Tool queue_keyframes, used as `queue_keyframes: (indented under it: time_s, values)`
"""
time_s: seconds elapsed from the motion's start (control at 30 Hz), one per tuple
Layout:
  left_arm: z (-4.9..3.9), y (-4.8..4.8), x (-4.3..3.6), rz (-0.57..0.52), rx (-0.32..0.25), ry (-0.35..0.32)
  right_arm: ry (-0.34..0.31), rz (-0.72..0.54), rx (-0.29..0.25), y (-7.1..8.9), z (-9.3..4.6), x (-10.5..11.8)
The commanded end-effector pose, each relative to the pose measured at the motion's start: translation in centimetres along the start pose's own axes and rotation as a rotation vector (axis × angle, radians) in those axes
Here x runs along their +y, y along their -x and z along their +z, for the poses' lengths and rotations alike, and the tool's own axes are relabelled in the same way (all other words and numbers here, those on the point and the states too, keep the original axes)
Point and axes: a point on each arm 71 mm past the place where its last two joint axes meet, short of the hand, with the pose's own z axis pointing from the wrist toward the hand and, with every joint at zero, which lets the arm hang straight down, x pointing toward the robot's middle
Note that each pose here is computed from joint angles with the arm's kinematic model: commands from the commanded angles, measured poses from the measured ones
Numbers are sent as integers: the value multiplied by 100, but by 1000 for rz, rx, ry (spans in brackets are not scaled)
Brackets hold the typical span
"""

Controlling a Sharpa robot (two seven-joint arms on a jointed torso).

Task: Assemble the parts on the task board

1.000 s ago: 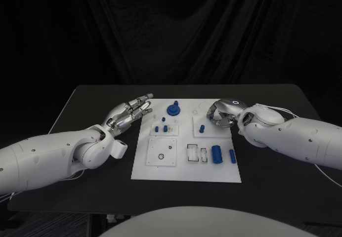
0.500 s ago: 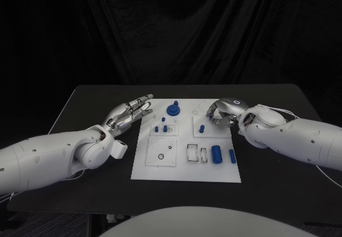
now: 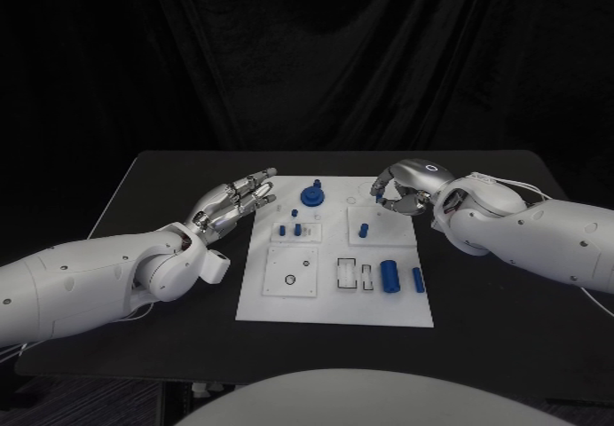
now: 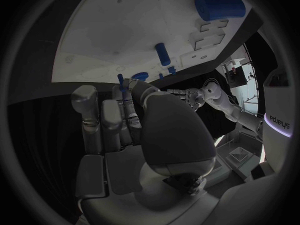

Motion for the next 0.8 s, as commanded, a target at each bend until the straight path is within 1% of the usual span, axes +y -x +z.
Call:
queue_keyframes:
  time_s: [0.03,0.2,0.4,0.6,0.8]
  values:
    - [-3,-18,-67,-12,12,-101,-9,12,4,25,-25,71]
    - [-3,-22,-68,-13,13,-102,58,41,20,18,-92,324]
    - [-2,-33,-72,-14,14,-106,164,70,53,-24,-143,748]
    - [-7,-26,-76,-11,10,-109,232,80,78,-103,-104,1034]
    - [-17,-27,-83,-10,8,-112,292,56,102,-264,-38,1280]
